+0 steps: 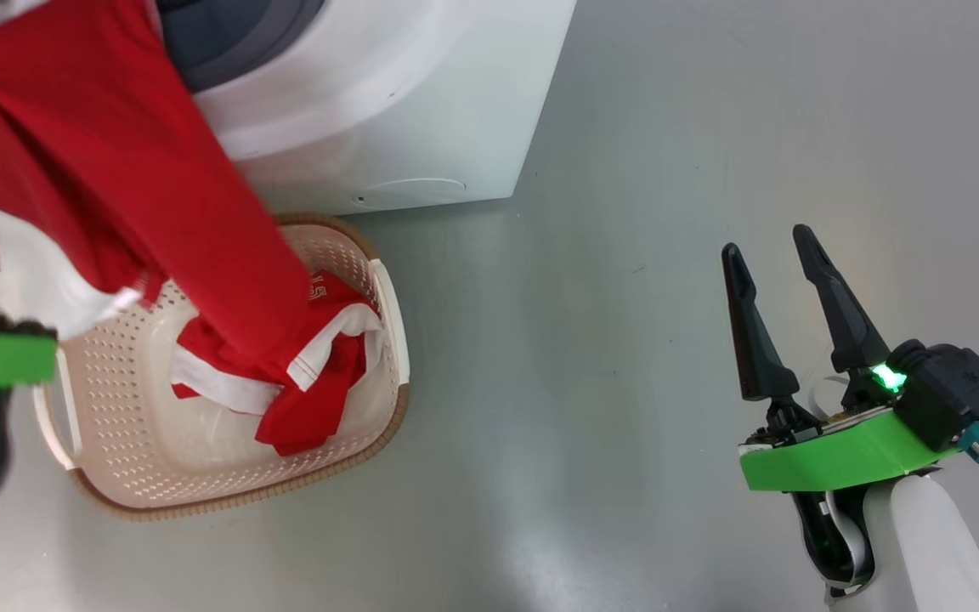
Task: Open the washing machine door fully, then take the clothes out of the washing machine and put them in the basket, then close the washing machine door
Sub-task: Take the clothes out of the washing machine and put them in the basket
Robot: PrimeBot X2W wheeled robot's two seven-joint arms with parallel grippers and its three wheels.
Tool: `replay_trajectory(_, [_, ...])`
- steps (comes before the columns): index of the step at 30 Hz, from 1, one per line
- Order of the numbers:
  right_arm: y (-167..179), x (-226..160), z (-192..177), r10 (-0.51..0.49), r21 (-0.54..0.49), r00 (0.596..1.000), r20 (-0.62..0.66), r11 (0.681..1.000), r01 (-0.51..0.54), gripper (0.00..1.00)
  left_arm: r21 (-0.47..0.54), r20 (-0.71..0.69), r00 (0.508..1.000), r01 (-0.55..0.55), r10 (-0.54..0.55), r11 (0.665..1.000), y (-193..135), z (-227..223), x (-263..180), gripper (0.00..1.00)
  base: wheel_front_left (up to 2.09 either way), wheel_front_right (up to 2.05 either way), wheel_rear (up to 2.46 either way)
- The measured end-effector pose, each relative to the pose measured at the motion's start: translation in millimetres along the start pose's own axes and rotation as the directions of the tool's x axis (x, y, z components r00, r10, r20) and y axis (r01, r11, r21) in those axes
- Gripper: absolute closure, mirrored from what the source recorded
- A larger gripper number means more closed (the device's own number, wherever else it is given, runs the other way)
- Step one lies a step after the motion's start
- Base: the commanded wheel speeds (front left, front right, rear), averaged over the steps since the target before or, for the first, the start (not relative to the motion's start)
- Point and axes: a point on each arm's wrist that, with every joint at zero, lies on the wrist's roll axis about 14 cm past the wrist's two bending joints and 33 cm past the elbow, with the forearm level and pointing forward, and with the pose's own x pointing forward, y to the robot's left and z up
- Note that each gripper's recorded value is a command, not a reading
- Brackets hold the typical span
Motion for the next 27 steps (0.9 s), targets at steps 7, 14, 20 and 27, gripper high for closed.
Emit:
replay_trajectory(7, [1,0,-1,0.001,0.001,1.000,-0.001,1.000,-0.001,0.00,-0.034,0.040,0.999,-0.015,0.017,0.999,-8,5,-23,1.00,0.00,0.00,0.00])
replay_trajectory(14, [0,0,-3,-0.001,0.000,1.000,-0.007,1.000,0.001,0.00,-0.087,-0.038,0.997,-0.069,0.066,0.994,-7,-26,-48,1.00,0.00,0.00,0.00])
replay_trajectory(20, [0,-1,-6,0.002,0.001,1.000,-0.018,1.000,-0.002,0.00,-0.158,-0.161,0.983,-0.112,0.086,0.981,-13,-71,-67,1.00,0.00,0.00,0.00])
replay_trajectory(27, [-2,-2,-13,-0.003,0.000,0.999,-0.035,1.000,0.003,0.00,-0.153,-0.329,0.940,-0.146,0.089,0.977,-12,-126,-87,1.00,0.00,0.00,0.00])
